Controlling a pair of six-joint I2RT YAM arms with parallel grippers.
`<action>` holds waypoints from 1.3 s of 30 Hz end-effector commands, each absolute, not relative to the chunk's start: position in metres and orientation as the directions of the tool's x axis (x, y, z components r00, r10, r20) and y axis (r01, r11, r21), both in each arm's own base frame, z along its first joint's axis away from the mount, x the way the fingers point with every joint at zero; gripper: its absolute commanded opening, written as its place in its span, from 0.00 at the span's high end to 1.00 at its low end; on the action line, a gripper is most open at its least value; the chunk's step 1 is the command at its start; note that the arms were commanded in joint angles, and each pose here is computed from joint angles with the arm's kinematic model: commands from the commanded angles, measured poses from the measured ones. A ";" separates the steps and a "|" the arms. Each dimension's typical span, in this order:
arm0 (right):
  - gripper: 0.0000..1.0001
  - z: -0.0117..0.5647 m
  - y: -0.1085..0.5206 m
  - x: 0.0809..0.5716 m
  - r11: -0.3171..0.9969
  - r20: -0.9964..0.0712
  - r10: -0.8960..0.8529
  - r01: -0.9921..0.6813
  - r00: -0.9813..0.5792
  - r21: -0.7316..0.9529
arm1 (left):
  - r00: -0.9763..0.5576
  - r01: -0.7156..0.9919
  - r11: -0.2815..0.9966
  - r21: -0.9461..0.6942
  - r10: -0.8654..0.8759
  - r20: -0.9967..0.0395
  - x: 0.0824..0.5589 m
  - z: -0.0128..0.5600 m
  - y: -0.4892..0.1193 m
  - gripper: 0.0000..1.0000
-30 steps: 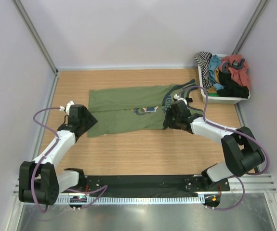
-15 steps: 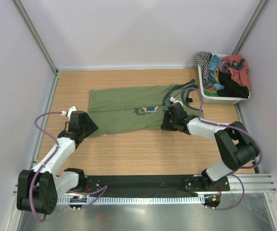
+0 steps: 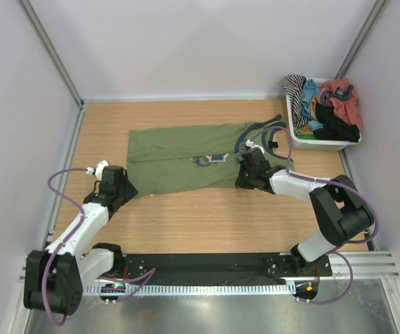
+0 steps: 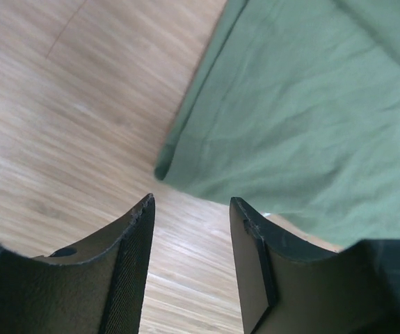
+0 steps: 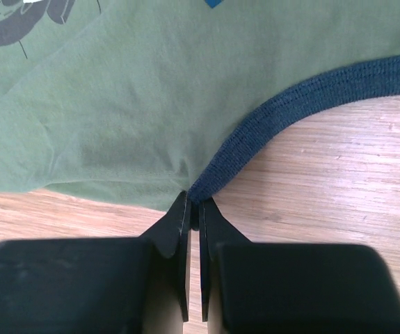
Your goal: Fold and stack the tank tops
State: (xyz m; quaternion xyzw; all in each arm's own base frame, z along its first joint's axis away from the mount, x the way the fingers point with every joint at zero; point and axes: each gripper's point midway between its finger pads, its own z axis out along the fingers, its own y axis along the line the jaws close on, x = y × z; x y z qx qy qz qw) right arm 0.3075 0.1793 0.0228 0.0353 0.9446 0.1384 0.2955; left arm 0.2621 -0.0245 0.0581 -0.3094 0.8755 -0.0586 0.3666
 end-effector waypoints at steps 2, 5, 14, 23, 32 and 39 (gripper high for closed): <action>0.99 0.036 0.183 0.324 0.959 -0.587 0.171 -0.004 -0.791 0.284 | -0.555 -0.560 0.780 -0.281 -0.604 -0.571 0.261 0.052 -0.021 0.53; 0.99 0.035 0.183 0.325 0.958 -0.592 0.176 -0.001 -0.787 0.287 | -0.550 -0.573 0.769 -0.282 -0.616 -0.564 0.265 0.049 -0.021 0.56; 0.99 0.035 0.185 0.322 0.956 -0.585 0.167 -0.015 -0.794 0.294 | -0.548 -0.591 0.774 -0.230 -0.594 -0.589 0.282 0.044 -0.013 0.69; 0.99 0.036 0.182 0.318 0.959 -0.589 0.156 -0.023 -0.793 0.284 | -0.574 -0.594 0.782 -0.187 -0.575 -0.583 0.291 0.038 -0.011 0.91; 0.99 0.059 0.172 0.317 0.968 -0.593 0.151 -0.002 -0.791 0.249 | -0.513 -0.614 0.751 -0.245 -0.615 -0.598 0.286 0.064 -0.011 1.00; 0.99 0.087 0.155 0.321 0.981 -0.619 0.144 0.027 -0.772 0.195 | -0.415 -0.623 0.694 -0.361 -0.685 -0.599 0.293 0.103 -0.011 1.00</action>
